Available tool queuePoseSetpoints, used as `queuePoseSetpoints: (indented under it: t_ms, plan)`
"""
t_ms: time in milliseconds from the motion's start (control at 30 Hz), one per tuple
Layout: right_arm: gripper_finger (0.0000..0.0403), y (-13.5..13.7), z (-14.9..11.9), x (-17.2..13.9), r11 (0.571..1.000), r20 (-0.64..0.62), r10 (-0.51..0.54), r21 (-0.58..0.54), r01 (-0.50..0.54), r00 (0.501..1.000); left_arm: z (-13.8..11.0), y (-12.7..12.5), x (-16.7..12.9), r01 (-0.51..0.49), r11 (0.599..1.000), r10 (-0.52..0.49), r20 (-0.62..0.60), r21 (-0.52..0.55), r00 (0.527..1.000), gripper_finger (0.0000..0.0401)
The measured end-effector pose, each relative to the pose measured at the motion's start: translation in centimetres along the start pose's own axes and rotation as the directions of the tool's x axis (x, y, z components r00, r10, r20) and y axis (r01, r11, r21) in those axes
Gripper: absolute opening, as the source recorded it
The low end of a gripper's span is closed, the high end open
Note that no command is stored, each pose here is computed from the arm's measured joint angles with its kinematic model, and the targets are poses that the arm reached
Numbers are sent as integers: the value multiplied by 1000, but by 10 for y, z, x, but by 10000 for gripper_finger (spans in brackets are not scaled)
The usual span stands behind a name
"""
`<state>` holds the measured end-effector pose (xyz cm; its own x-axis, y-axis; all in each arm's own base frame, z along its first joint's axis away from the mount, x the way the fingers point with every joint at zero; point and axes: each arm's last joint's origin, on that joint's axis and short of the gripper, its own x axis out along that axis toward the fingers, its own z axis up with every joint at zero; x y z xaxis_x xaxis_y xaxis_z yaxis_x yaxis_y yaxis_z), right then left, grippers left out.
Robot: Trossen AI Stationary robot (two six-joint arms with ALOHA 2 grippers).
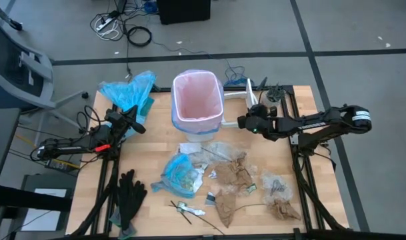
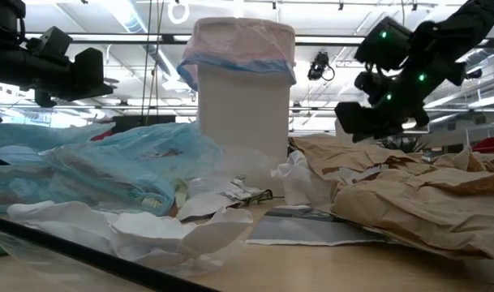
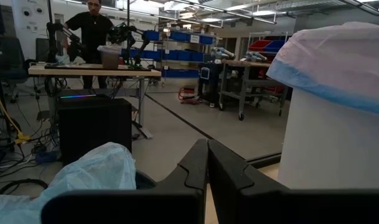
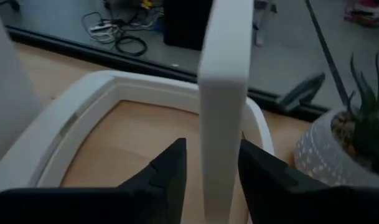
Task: Place trash/remove bag and relplace
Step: Put the top left brown napkin into the trash bin
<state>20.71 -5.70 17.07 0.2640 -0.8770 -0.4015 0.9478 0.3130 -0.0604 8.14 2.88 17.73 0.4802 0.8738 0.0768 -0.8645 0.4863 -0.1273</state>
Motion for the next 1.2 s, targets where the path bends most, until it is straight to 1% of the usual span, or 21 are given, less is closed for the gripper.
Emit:
queuePoseSetpoints:
  t_ms: [167, 367, 533, 667, 800, 967, 1067, 1200]
  plan:
    - [142, -8, 13, -11, 996, -4, 92, -22, -92, 996, 0, 0, 0, 0, 1000, 0, 0, 0, 1000, 21]
    - [143, -28, 24, -27, 992, -17, 122, -36, -123, 992, 0, 0, 0, 0, 1000, 0, 0, 0, 1000, 21]
    - [144, -47, 28, -42, 979, -60, 202, -27, -204, 978, 0, 0, 0, 0, 1000, 0, 0, 0, 1000, 21]
    - [142, -55, 34, -52, 944, -78, 331, 22, -330, 940, 0, 0, 0, 1, 1000, -1, 0, 1, 1000, 21]
    - [142, -60, 38, -60, 888, -89, 459, 47, -457, 884, 0, 0, 0, 0, 1000, 0, 0, 1, 1000, 21]
    - [142, -66, 40, -69, 817, -103, 576, 78, -571, 811, 0, 0, 0, 0, 1000, 0, 0, 0, 1000, 21]
    - [142, -75, 45, -77, 790, -131, 613, 95, -606, 779, 0, 0, 0, 0, 1000, 0, 0, 0, 1000, 21]
    - [141, -92, 60, -94, 793, -186, 608, 94, -602, 772, 0, 0, 0, 1, 1000, -1, 0, 0, 1000, 21]
